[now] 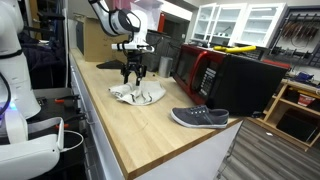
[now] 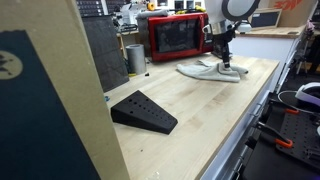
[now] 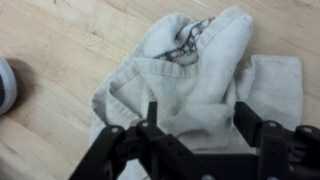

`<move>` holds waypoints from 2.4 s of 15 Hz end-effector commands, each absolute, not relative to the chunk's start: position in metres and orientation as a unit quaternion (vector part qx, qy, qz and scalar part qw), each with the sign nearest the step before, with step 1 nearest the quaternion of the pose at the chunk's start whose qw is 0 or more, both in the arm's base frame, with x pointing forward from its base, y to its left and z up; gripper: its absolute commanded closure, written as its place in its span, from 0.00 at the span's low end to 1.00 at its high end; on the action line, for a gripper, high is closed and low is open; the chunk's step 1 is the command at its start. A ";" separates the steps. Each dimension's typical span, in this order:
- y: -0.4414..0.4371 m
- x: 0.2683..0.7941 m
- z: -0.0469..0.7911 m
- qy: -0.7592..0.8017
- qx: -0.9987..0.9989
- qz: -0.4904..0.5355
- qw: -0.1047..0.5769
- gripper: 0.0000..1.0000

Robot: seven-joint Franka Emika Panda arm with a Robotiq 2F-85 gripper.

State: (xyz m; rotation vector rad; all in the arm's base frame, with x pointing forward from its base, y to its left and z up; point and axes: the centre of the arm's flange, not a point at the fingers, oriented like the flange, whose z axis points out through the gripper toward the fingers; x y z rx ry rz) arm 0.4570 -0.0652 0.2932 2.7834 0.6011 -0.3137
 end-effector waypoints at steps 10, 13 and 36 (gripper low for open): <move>-0.085 0.534 0.293 0.152 0.977 -0.036 0.148 0.00; -0.092 0.547 0.278 0.131 0.978 -0.035 0.156 0.00; -0.088 0.566 0.259 0.106 0.972 -0.029 0.207 1.00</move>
